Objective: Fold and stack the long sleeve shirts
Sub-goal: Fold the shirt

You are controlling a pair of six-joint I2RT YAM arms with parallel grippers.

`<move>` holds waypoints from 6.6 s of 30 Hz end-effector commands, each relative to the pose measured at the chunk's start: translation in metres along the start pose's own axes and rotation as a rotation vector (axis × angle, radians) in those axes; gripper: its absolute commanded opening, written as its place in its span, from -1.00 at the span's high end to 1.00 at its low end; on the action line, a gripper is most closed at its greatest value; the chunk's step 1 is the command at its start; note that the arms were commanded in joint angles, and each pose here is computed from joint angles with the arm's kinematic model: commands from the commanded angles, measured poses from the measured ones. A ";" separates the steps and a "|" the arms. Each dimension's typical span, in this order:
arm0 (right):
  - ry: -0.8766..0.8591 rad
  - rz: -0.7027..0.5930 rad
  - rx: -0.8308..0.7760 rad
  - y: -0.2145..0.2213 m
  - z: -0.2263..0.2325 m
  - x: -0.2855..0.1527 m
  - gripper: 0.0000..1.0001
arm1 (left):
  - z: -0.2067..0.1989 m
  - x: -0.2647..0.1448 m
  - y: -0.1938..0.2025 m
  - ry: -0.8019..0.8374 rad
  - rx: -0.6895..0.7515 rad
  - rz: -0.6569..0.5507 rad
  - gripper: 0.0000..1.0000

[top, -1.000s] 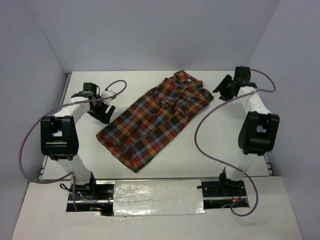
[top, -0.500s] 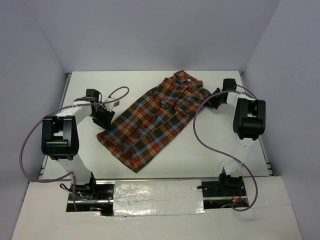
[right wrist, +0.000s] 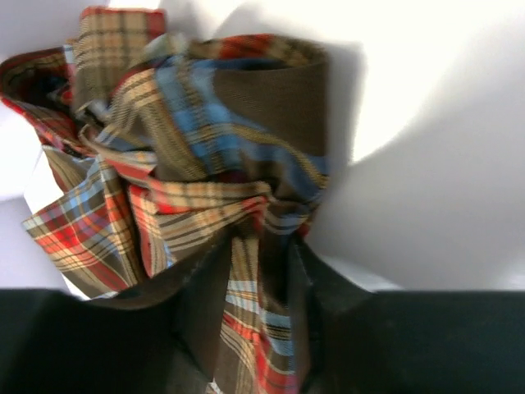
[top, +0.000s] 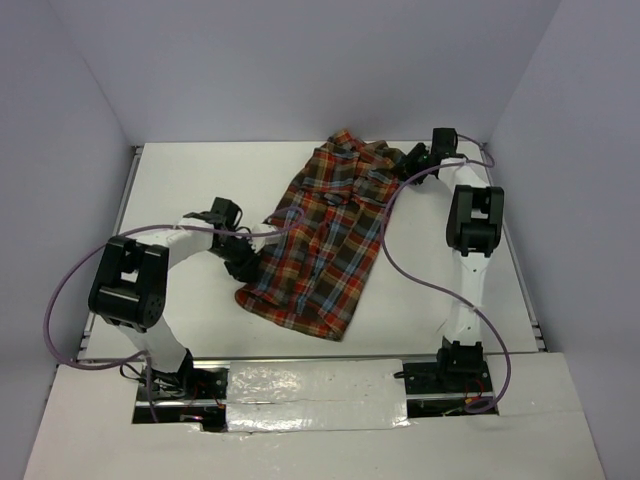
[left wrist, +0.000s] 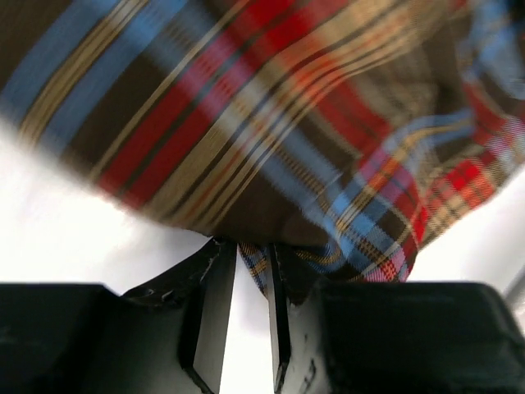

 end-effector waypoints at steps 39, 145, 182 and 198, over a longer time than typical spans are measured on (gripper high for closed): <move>0.010 0.377 -0.094 0.345 -0.033 -0.233 -0.21 | -0.058 -0.067 -0.024 -0.117 0.314 -0.170 -0.31; 0.341 0.583 -0.168 0.335 -0.081 -0.320 1.00 | -0.205 0.026 -0.040 0.379 1.065 -0.518 1.00; 0.167 0.459 -0.156 0.114 0.007 -0.170 1.00 | 0.018 0.014 -0.218 -0.187 0.442 -0.765 1.00; 0.194 0.350 -0.122 0.054 -0.001 -0.127 0.14 | 0.062 0.055 -0.216 -0.292 0.271 -0.713 0.21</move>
Point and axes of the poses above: each gripper's point midway between its finger pads, its own x axis out along the fingers, its own z axis along the line the jaws close on, y = z × x, the point moved 8 cm from there along -x, back along the fingers, and after that the axes turned 2 degrees about -x, right-handed, at the moved point
